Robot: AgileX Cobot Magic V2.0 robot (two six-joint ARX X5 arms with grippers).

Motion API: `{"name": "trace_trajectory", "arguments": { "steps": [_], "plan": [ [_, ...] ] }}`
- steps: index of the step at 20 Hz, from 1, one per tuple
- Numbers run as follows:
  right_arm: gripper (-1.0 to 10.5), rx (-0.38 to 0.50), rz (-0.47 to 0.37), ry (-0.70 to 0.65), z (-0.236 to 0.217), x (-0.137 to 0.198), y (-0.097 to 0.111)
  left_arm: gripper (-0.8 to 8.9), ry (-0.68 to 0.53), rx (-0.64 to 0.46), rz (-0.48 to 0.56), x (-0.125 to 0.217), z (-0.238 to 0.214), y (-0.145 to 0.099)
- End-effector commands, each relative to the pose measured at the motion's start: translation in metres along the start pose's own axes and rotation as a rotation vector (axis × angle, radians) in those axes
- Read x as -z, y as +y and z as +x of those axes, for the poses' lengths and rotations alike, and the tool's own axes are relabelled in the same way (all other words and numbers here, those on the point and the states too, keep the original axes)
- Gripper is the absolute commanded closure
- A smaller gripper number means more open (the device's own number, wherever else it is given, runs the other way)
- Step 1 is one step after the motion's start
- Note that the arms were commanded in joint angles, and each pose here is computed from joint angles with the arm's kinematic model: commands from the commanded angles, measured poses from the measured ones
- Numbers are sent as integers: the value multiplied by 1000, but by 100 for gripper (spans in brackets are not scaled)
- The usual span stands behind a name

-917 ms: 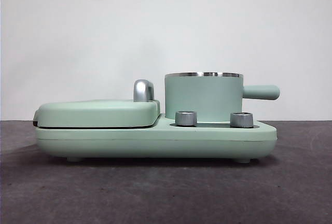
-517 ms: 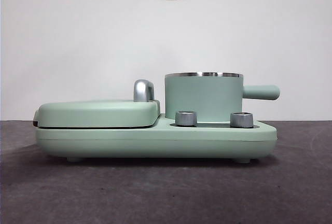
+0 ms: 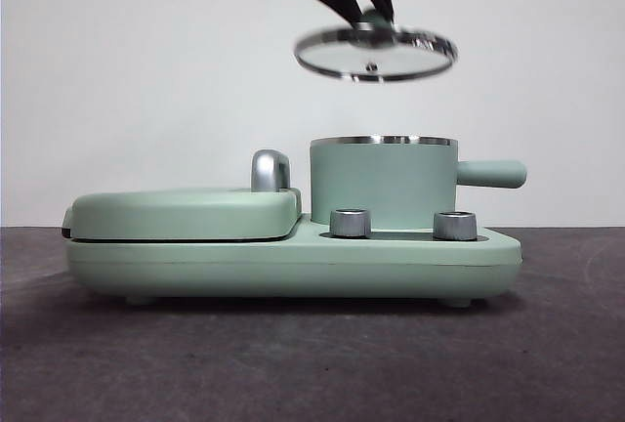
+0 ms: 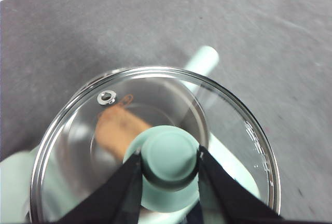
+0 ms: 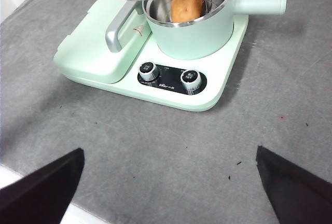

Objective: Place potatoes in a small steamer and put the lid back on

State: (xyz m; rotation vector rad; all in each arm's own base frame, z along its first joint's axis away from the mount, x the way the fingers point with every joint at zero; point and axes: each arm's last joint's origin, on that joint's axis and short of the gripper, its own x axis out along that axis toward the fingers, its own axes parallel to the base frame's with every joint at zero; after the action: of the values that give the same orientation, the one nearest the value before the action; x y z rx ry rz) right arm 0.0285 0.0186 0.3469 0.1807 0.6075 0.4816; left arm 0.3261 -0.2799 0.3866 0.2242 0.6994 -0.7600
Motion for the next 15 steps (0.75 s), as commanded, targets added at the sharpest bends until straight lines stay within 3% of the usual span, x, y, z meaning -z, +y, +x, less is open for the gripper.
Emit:
{"name": "trace_trajectory", "arguments": {
  "steps": [1,15],
  "plan": [
    [418,-4,7,-16,-1,-2,1,809,-42,-40,-29,-5,17,0],
    [418,-1,7,-18,-1,-2,1,809,-4,-77,-61,7,73,17]
  ]
}}
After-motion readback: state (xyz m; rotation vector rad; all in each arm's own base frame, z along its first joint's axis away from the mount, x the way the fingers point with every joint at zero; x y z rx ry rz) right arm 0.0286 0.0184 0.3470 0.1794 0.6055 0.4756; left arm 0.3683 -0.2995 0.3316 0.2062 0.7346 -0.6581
